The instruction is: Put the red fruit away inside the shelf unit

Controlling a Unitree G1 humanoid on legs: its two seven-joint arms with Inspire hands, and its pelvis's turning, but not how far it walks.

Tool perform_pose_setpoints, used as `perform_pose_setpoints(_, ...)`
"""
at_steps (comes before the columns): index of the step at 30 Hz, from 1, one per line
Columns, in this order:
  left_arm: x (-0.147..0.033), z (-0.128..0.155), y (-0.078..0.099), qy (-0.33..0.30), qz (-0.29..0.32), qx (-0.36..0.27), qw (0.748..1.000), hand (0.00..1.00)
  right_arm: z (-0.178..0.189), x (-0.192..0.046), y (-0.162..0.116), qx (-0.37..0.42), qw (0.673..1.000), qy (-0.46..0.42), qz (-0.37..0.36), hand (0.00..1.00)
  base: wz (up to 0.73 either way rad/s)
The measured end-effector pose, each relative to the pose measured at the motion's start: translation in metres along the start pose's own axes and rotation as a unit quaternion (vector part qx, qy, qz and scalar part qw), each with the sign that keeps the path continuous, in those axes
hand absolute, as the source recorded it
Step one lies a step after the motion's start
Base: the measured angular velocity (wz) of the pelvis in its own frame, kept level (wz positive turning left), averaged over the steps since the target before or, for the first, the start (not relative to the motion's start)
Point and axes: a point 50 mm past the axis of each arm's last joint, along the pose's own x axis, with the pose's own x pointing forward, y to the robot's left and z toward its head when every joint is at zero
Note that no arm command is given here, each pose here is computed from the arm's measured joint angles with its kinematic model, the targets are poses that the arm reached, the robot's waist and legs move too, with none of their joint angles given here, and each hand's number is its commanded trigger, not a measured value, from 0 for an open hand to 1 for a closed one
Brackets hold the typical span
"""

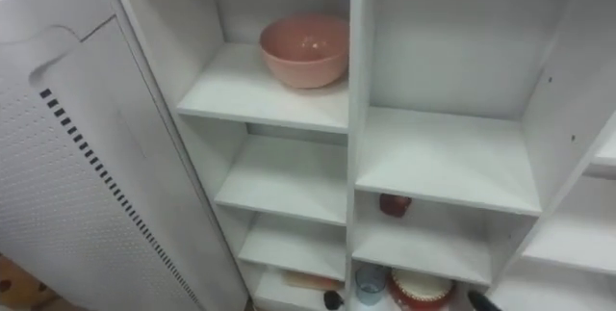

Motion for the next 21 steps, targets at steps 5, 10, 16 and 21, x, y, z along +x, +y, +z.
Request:
perform_pose_setpoints(5, -0.005, -0.022, -0.009, 0.027, -0.003, -0.009, 1.000, 0.00, -0.058, -0.027, -0.058, -0.084, 0.992, 0.084, -0.031, 0.00, 0.05)
perform_pose_setpoints(10, -0.008, -0.029, -0.018, 0.042, 0.009, -0.047, 0.998, 0.00, -0.119, -0.071, -0.110, -0.157, 0.967, 0.190, -0.071, 0.00, -0.04)
perform_pose_setpoints(16, -0.009, -0.026, -0.024, 0.036, 0.012, -0.036, 0.999, 0.00, -0.154, -0.103, -0.134, -0.233, 0.931, 0.267, -0.092, 0.00, -0.09)
perform_pose_setpoints(21, -0.005, -0.016, -0.017, 0.025, 0.025, -0.024, 0.999, 0.00, -0.161, -0.112, -0.141, -0.288, 0.905, 0.299, -0.088, 0.00, -0.07)
